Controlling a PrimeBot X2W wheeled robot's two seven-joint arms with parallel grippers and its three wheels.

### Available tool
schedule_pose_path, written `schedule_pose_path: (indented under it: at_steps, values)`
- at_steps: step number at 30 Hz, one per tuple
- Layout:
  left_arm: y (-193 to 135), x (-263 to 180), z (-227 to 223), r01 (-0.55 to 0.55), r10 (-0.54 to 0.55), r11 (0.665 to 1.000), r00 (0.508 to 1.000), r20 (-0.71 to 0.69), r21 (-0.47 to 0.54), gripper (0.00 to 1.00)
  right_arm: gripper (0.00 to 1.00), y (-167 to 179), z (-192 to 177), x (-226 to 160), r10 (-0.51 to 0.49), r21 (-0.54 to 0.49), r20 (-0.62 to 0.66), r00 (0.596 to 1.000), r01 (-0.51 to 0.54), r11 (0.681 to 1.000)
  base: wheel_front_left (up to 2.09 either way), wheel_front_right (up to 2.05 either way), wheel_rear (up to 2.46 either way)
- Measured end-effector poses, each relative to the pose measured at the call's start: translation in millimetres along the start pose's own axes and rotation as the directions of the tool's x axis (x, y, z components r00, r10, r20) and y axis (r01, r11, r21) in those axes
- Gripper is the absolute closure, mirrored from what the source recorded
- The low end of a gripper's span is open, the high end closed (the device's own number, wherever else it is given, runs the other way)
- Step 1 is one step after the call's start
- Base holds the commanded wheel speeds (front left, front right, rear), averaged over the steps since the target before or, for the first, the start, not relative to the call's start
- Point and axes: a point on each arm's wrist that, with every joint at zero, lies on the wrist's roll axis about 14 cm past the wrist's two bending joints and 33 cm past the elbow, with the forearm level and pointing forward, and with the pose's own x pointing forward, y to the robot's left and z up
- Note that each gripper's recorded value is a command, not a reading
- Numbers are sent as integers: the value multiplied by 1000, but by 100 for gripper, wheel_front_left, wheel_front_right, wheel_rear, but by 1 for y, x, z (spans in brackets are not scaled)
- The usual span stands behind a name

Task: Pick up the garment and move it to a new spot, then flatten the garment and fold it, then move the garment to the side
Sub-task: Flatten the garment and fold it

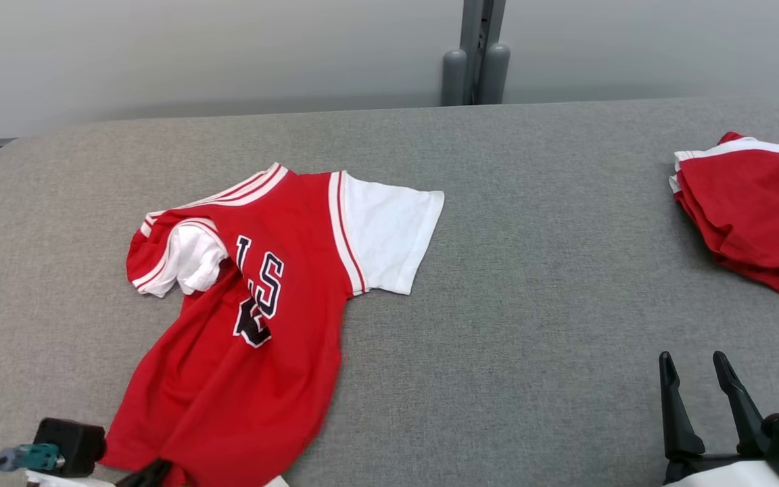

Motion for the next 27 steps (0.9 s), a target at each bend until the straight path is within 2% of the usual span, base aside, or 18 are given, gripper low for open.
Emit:
schedule_pose_path:
  at_steps: [4,7,8,9,10,11,12,13,16,18,23,27]
  values:
    - [15,-2,-1,-53,54,998,999,9,-19,100,0,4,0,1,12,-2,-1,1000,-12,1000,0,0,0]
    - [37,2,9,-146,147,989,987,64,-20,100,0,4,-2,2,15,-4,-6,1000,-15,1000,0,0,0]
    - [42,4,15,-171,173,985,980,94,-31,95,0,5,-3,2,17,-6,-10,1000,-17,1000,0,0,0]
    - [44,7,18,-180,183,983,977,111,-39,100,0,5,-4,3,18,-7,-13,1000,-18,1000,0,0,0]
    - [45,10,21,-190,196,980,972,130,-58,100,0,5,-5,3,18,-7,-15,1000,-18,1000,0,0,0]
    - [44,13,23,-187,198,979,969,146,-85,85,0,5,-6,3,19,-6,-18,1000,-19,1000,0,0,0]
    - [43,16,24,-188,202,977,967,155,-101,59,0,6,-6,3,20,-6,-20,1000,-20,1000,0,0,0]
    - [44,18,23,-197,212,975,964,160,-105,0,0,6,-7,3,20,-6,-23,1000,-20,1000,0,0,0]
    - [57,18,20,-256,274,959,947,167,-120,0,0,6,-8,3,19,-6,-25,1000,-19,1000,0,0,0]
    - [74,12,20,-331,352,934,915,195,-131,0,0,5,-7,3,18,-6,-23,1000,-18,1000,0,0,0]
    - [100,-16,30,-442,506,862,790,347,-249,0,0,1,-2,-1,7,-16,-7,1000,-7,1000,0,0,0]
    - [91,-37,37,-433,530,848,693,488,-306,0,0,0,11,-2,9,-33,34,999,-8,999,0,0,0]
